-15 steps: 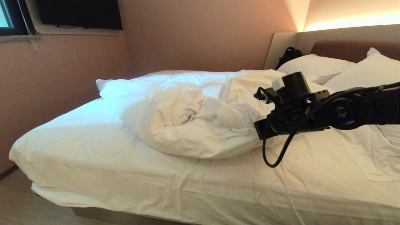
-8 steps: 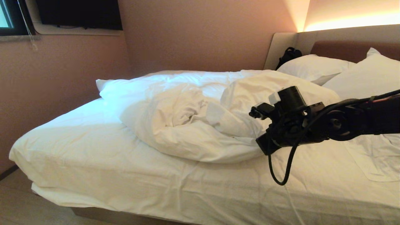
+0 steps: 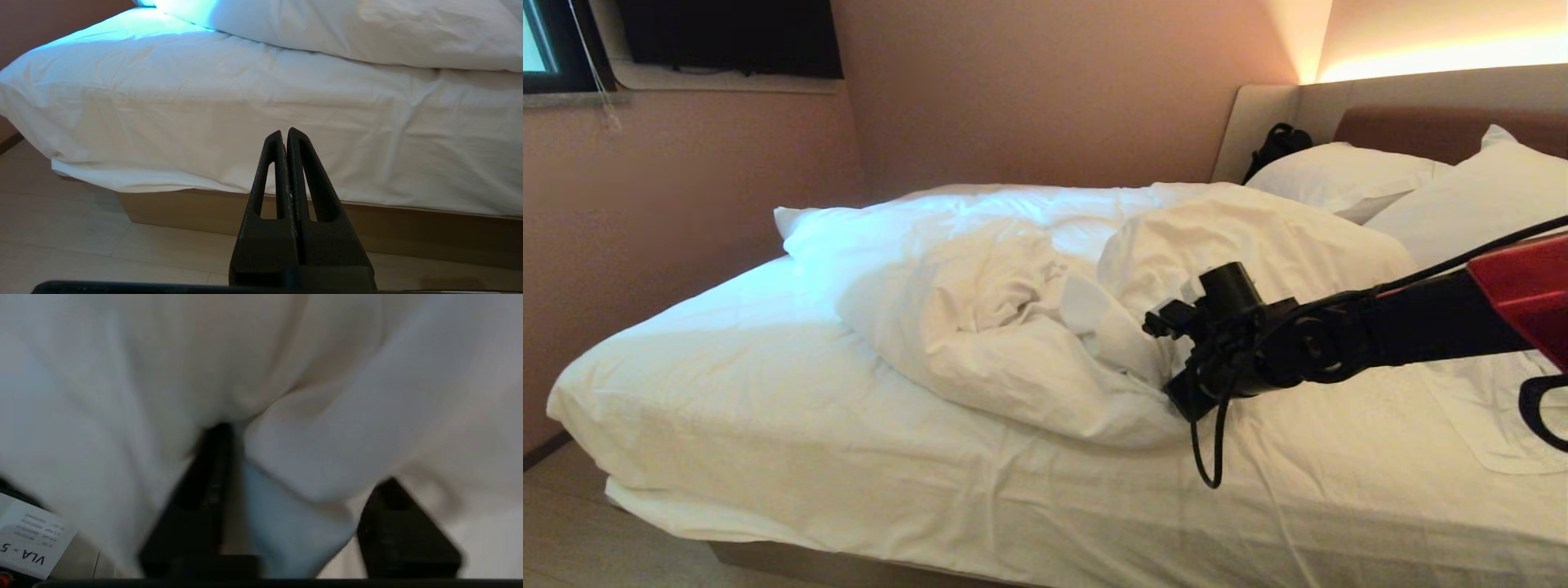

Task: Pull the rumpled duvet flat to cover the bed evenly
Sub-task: Flatten the corners of the folded blanket

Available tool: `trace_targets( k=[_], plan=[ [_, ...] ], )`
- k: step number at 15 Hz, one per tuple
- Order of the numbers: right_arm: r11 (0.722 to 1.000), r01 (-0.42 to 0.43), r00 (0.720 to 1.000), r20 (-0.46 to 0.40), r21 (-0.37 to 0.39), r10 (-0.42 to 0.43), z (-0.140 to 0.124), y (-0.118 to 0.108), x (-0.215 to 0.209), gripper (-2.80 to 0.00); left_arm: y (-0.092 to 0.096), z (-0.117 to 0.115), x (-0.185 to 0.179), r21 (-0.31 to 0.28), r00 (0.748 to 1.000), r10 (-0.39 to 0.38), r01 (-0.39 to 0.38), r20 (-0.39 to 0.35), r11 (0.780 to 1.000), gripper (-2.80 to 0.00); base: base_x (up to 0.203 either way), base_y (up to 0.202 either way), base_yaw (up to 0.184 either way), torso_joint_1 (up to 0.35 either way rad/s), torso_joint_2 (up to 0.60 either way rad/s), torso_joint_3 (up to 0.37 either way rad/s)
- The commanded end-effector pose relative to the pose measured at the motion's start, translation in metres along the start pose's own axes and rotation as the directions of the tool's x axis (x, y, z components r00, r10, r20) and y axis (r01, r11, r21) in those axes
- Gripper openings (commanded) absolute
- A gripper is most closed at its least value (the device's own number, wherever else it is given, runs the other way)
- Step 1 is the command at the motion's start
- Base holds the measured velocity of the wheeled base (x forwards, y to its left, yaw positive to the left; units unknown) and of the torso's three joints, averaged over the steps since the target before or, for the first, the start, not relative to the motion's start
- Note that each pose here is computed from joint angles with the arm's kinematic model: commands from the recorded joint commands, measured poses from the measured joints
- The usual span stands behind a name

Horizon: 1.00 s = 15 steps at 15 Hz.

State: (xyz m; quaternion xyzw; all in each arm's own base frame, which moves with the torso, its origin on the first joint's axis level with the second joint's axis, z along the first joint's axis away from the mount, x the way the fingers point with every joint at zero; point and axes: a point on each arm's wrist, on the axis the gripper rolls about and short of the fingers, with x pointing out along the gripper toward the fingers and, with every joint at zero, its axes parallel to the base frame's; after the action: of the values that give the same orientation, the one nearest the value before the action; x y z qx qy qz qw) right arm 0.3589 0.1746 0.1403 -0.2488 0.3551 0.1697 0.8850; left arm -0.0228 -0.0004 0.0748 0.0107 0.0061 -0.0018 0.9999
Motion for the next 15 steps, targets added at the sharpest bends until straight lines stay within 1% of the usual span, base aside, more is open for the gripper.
trace_targets(
  k=[1, 3, 5, 7, 10, 11, 13, 15],
  plan=[
    [1.0, 0.005, 1.0, -0.012, -0.002, -0.005, -0.001, 0.001, 0.003, 0.0, 0.0, 0.0, 0.0, 0.0, 1.0, 0.001, -0.001, 0.0, 1.0, -2.8, 0.0, 0.0, 0.0, 0.0, 0.0, 0.0],
    [1.0, 0.021, 0.999, 0.026, 0.007, -0.021, 0.002, -0.005, -0.02, 0.0, 0.0, 0.0, 0.0, 0.0, 1.0, -0.001, 0.001, 0.0, 1.0, -2.8, 0.0, 0.0, 0.0, 0.0, 0.0, 0.0],
    [0.999, 0.038, 0.996, 0.085, 0.019, -0.039, 0.004, -0.012, -0.054, 0.0, 0.0, 0.0, 0.0, 0.0, 1.0, 0.001, -0.001, 0.0, 1.0, -2.8, 0.0, 0.0, 0.0, 0.0, 0.0, 0.0],
    [0.998, 0.055, 0.987, 0.147, 0.028, -0.059, 0.0, -0.02, -0.093, 0.0, 0.0, 0.0, 0.0, 0.0, 1.0, -0.001, 0.001, 0.0, 1.0, -2.8, 0.0, 0.0, 0.0, 0.0, 0.0, 0.0],
    [0.997, 0.074, 0.973, 0.218, 0.03, -0.079, -0.01, -0.026, -0.137, 0.0, 0.0, 0.0, 0.0, 0.0, 1.0, 0.0, 0.0, 0.0, 1.0, -2.8, 0.0, 0.0, 0.0, 0.0, 0.0, 0.0],
    [0.997, 0.074, 0.971, 0.225, 0.029, -0.078, -0.013, -0.026, -0.142, -2.8, 0.0, 0.0, 0.0, 0.0, 1.0, 0.0, 0.0, 0.0, 1.0, -2.8, 0.0, 0.0, 0.0, 0.0, 0.0, 0.0],
    [0.997, 0.071, 0.967, 0.241, 0.042, -0.079, -0.008, -0.026, -0.136, -2.8, 0.0, 0.0, 0.0, 0.0, 1.0, 0.0, 0.0, 0.0, 1.0, -2.8, 0.0, 0.0, 0.0, 0.0, 0.0, 0.0],
    [0.994, 0.079, 0.943, 0.318, 0.081, -0.1, 0.007, -0.026, -0.115, -2.8, 0.0, 0.0, 0.0, 0.0, 1.0, 0.0, 0.0, 0.0, 1.0, -2.8, 0.0, 0.0, 0.0, 0.0, 0.0, 0.0]
  ],
)
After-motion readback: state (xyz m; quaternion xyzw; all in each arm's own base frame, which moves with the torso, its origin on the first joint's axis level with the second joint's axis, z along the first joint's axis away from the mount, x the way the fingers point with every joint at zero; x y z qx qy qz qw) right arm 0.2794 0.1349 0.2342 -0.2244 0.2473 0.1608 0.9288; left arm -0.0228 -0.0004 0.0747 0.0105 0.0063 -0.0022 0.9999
